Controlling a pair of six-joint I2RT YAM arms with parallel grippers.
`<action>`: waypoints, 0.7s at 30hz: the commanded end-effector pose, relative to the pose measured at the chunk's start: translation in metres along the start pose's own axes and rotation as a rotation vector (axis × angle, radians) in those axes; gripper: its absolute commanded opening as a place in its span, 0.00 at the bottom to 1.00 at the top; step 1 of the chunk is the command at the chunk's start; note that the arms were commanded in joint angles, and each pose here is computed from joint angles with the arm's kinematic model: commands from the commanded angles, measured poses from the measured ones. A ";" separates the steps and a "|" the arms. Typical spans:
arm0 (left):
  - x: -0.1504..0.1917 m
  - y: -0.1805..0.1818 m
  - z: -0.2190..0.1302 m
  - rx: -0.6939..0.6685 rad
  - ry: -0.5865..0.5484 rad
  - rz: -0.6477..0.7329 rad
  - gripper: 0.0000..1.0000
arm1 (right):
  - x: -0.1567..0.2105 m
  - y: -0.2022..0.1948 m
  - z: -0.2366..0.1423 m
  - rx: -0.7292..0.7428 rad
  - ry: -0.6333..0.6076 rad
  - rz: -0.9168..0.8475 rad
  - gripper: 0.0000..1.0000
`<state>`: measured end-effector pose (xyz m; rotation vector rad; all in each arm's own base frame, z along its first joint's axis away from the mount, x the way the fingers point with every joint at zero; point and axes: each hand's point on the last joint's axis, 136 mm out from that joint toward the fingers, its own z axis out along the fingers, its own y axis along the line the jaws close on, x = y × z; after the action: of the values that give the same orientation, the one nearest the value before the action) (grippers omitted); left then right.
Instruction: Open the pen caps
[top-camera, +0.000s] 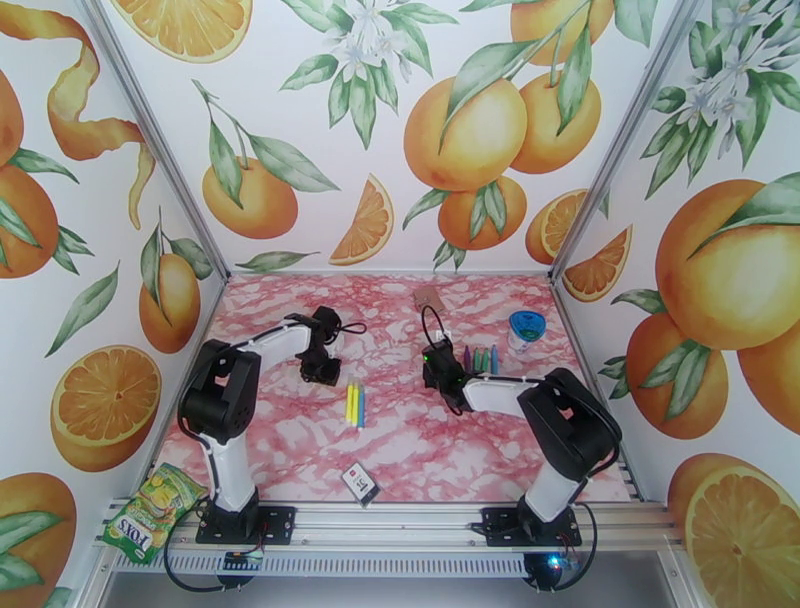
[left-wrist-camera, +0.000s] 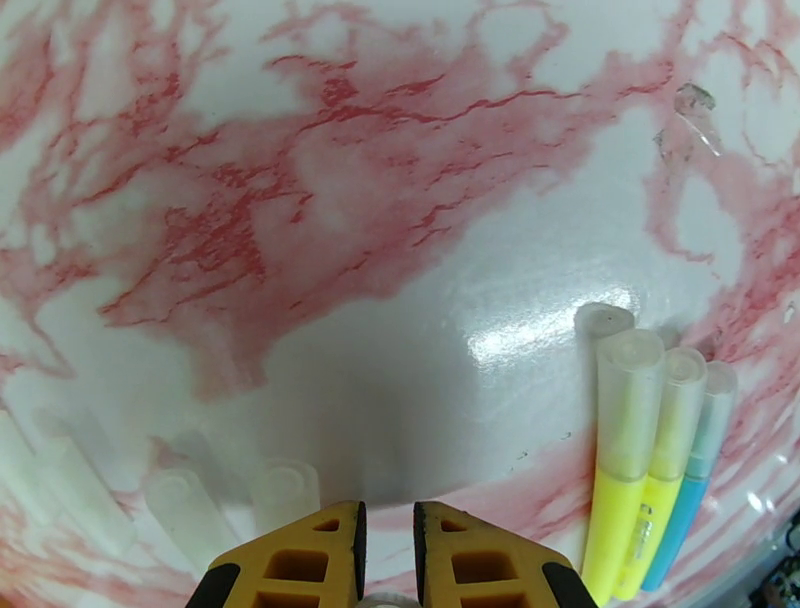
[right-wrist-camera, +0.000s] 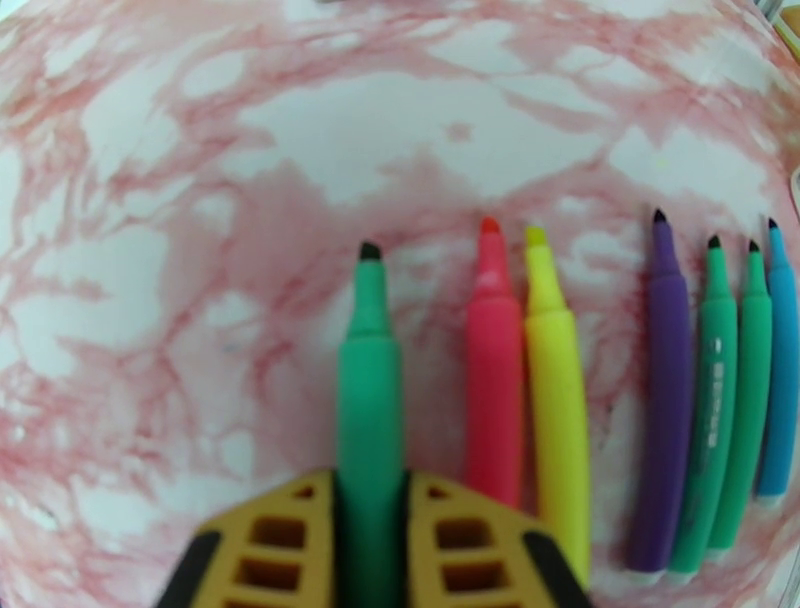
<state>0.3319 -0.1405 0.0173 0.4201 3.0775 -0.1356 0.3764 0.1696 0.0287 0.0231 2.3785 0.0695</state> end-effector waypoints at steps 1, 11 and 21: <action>-0.005 -0.001 -0.001 -0.015 -0.001 0.015 0.10 | -0.003 0.000 0.005 0.012 0.009 0.015 0.14; -0.003 0.000 0.001 -0.026 0.010 0.015 0.17 | -0.001 -0.001 0.008 0.026 0.024 0.003 0.21; -0.003 -0.001 0.000 -0.028 0.011 0.017 0.22 | 0.002 -0.005 0.010 0.051 0.039 -0.007 0.24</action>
<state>0.3295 -0.1384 0.0141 0.4295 3.0931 -0.0991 0.3777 0.1702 0.0219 0.0142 2.4116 0.0429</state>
